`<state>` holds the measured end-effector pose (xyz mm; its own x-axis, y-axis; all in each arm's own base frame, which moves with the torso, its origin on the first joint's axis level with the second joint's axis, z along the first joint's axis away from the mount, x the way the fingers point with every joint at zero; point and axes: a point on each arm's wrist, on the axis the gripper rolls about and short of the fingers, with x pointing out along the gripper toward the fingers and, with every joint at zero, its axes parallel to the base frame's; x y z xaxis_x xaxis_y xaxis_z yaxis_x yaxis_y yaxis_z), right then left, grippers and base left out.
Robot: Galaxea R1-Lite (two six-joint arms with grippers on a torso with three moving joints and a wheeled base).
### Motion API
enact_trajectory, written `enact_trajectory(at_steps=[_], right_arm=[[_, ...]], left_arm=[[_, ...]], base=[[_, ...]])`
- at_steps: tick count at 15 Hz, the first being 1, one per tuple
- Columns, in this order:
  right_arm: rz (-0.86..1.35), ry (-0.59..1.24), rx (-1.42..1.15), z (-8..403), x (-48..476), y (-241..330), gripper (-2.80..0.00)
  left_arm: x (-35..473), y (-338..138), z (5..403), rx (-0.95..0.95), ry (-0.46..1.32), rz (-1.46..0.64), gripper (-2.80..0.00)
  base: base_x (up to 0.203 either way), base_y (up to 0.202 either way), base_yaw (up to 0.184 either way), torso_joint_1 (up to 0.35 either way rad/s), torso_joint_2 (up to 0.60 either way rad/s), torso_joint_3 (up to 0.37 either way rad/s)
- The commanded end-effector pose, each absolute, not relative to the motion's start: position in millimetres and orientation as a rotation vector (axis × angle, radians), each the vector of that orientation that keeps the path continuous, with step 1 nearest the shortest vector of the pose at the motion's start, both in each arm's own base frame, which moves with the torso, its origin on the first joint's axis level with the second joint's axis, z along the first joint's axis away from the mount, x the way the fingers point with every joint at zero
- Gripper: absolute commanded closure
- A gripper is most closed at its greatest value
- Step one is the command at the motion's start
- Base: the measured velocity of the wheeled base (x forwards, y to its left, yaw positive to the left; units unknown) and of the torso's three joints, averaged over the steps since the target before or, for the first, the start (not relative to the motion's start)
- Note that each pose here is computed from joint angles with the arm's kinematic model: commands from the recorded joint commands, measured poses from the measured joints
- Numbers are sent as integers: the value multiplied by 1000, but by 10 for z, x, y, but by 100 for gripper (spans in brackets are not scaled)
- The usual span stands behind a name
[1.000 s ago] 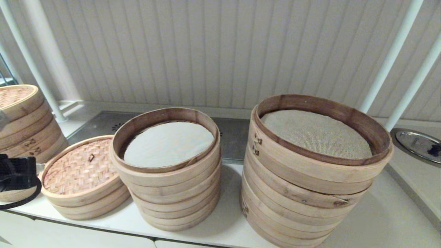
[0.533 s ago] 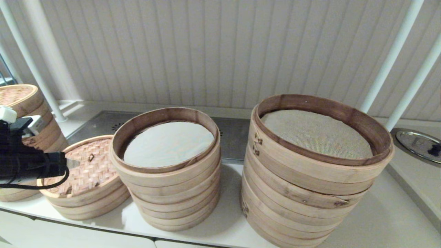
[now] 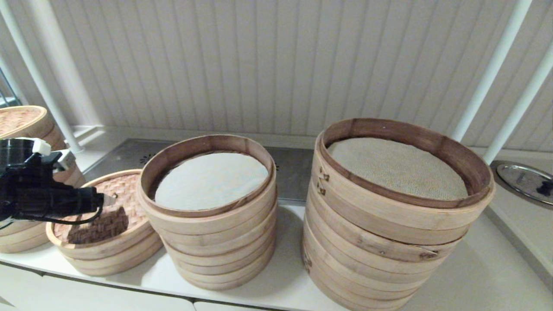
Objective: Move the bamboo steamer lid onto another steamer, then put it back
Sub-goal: Pick up the steamer
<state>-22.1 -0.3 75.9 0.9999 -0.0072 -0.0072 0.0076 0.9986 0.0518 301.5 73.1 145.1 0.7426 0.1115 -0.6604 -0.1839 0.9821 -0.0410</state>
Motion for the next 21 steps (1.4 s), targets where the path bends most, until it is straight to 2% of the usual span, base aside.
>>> enact_trajectory(at_steps=[1, 5, 14, 15, 21], right_arm=[[-8, 9, 52, 754, -220, -3, 0], [-6, 8, 52, 755, -220, -3, 0], [-8, 7, 52, 756, -220, -3, 0], [-7, 7, 52, 756, -220, -3, 0], [-8, 8, 52, 755, -220, -3, 0]], left_arm=[[3148, 762, 1364, -117, 733, 163, -280], [3279, 705, 1354, -176, 721, 176, -280], [3356, 608, 1364, -160, 701, 153, -280], [3362, 613, 1349, -153, 702, 171, 0], [3367, 622, 1336, -130, 682, 202, 0]], base=[[0, 0, 0, 0, 0, 0], [0, 0, 0, 0, 0, 0], [0, 0, 0, 0, 0, 0], [0, 0, 0, 0, 0, 0], [0, 0, 0, 0, 0, 0]])
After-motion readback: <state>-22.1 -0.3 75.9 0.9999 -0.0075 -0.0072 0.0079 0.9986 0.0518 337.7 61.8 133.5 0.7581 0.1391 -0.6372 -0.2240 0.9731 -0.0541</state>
